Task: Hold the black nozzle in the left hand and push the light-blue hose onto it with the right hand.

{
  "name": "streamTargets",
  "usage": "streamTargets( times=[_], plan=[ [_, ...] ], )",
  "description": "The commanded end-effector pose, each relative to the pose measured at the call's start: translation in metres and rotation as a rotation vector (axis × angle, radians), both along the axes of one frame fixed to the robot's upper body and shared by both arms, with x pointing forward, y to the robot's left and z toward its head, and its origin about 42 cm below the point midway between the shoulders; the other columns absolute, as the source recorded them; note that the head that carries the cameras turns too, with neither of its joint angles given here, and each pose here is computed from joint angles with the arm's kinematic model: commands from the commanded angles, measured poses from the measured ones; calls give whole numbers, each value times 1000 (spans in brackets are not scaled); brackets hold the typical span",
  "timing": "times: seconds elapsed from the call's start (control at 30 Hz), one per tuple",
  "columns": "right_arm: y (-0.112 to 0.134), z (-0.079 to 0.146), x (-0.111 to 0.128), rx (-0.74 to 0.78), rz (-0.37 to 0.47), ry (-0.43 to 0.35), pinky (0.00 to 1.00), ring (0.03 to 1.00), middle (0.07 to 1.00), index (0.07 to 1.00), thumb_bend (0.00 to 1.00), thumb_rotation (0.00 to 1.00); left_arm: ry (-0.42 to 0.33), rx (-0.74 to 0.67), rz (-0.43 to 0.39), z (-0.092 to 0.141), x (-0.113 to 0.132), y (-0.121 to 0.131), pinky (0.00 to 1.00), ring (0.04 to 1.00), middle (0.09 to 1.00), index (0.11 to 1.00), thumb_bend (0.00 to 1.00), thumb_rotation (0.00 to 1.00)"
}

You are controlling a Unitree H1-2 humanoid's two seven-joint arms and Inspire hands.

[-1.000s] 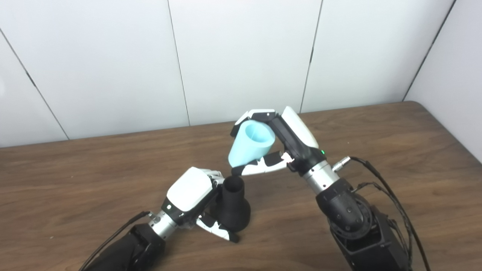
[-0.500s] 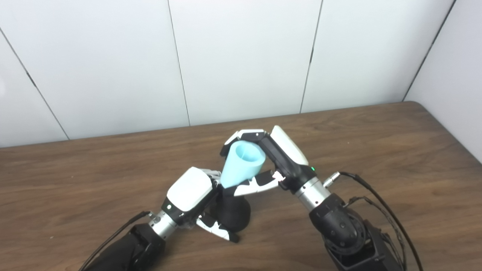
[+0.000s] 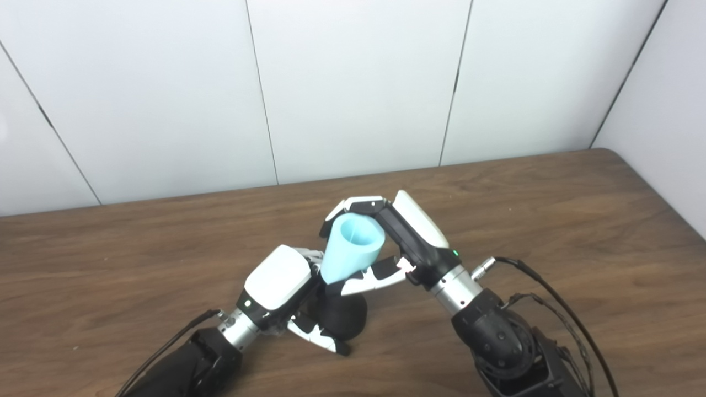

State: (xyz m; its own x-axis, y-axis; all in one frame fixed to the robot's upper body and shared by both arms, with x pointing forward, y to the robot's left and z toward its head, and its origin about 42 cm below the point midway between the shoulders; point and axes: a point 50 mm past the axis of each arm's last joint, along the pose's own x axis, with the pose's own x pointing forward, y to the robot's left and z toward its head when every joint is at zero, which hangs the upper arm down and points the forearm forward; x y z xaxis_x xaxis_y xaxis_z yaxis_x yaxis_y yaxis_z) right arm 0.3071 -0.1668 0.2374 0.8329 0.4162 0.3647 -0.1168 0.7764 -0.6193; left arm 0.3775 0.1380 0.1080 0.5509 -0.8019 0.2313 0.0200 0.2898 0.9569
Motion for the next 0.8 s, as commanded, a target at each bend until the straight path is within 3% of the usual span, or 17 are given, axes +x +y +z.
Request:
streamTargets(
  times=[0.0, 0.13, 0.2, 0.3, 0.5, 0.77],
  plan=[
    [11, 14, -2, 13, 59, -97, 209, 445, 457, 524, 516, 0, 370, 94, 87, -120, -104, 41, 466, 564, 555, 488, 513, 44],
    [12, 13, -3, -14, 62, -109, 167, 444, 443, 534, 515, 0, 376, 90, 87, -120, -105, 41, 465, 566, 550, 488, 514, 44],
    [13, 12, -3, -33, 64, -123, 136, 245, 436, 537, 517, 0, 373, 89, 87, -120, -105, 41, 463, 565, 550, 488, 514, 44],
    [14, 9, -3, -82, 64, -152, 97, 150, 465, 491, 527, 0, 370, 90, 86, -119, -105, 40, 457, 560, 544, 488, 514, 44],
    [17, 7, -2, -197, 61, -205, 127, 200, 476, 484, 527, 0, 371, 90, 88, -119, -106, 39, 463, 563, 545, 488, 515, 44],
    [21, 8, -2, -313, 36, -316, 101, 151, 469, 482, 529, 0, 383, 96, 88, -120, -106, 38, 466, 567, 546, 488, 514, 44]
  ],
)
